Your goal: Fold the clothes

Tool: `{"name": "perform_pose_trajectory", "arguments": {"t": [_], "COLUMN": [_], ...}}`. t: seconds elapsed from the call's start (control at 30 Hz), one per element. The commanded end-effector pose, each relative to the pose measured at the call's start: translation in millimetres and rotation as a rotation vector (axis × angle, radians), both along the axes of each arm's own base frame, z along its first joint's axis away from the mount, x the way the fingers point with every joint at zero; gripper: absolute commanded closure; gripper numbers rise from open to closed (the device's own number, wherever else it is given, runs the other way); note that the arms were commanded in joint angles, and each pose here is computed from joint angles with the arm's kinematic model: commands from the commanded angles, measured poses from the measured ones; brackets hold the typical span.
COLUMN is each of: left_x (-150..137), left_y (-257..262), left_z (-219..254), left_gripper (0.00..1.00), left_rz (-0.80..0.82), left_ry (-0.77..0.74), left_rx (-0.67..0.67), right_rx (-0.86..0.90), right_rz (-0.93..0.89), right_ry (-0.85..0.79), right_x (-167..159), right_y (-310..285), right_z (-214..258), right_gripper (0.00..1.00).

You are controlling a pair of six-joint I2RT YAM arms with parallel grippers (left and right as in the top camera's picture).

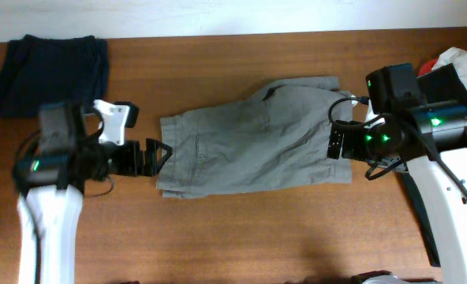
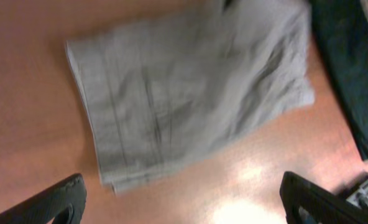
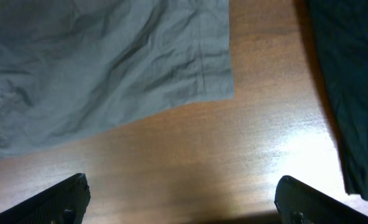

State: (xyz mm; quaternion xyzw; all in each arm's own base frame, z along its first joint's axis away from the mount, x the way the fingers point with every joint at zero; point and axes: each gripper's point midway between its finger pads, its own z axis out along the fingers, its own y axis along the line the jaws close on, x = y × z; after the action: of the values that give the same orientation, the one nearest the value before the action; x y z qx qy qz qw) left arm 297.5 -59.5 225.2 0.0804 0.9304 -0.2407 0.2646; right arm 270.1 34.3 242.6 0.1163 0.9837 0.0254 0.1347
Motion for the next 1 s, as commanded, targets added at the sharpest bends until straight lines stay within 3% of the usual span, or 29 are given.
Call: {"name": "perform_pose_trajectory", "arguments": {"t": [0.0,0.07,0.17,0.33,0.37,0.4,0.43,0.53,0.63,0.73,0.9,0.97], "left_x": [12,11,5,2,1,1,0,6,26,32,34,35], "left_y": [8,8,19,26,25,24,21,12,15,43,58,58], "left_z": [-68,-150,-214,-237,-237,-237,-235,-214,-158,-126,-127,-127], "left_gripper": [0.01,0.01,0.01,0.02,0.65,0.72,1.00,1.00,1.00,1.00,1.00,1.00], "left_rz": [-0.008,-0.015,0.028,0.050,0.046,0.045,0.042,0.034,0.045,0.131,0.171,0.171], "left_ry": [0.249,0.544,0.729,0.776,0.780,0.783,0.785,0.776,0.592,0.484,0.479,0.475], "left_rx": [0.020,-0.015,0.037,0.081,0.083,0.082,0.062,-0.001,0.014,0.003,0.006,0.006], "right_rx": [-0.018,-0.023,-0.027,-0.026,-0.026,-0.026,-0.027,-0.026,-0.024,0.045,0.325,0.349], "right_rz": [-0.015,-0.015,-0.011,-0.012,-0.012,-0.012,-0.012,-0.029,-0.131,-0.190,-0.179,-0.192], "right_ry": [0.021,0.054,0.075,0.070,0.068,0.069,0.071,0.082,0.168,0.245,0.184,0.158], "right_x": [6,6,4,6,6,6,6,3,-13,-19,-6,-8], "right_y": [-1,-1,-1,-1,-1,-1,-1,-3,-29,-38,0,3], "right_z": [-8,-15,-20,-20,-19,-20,-20,-20,-32,-88,-169,-196], "right_gripper": [0.01,0.01,0.01,0.01,0.01,0.01,0.02,0.02,0.01,0.01,0.01,0.01]}}
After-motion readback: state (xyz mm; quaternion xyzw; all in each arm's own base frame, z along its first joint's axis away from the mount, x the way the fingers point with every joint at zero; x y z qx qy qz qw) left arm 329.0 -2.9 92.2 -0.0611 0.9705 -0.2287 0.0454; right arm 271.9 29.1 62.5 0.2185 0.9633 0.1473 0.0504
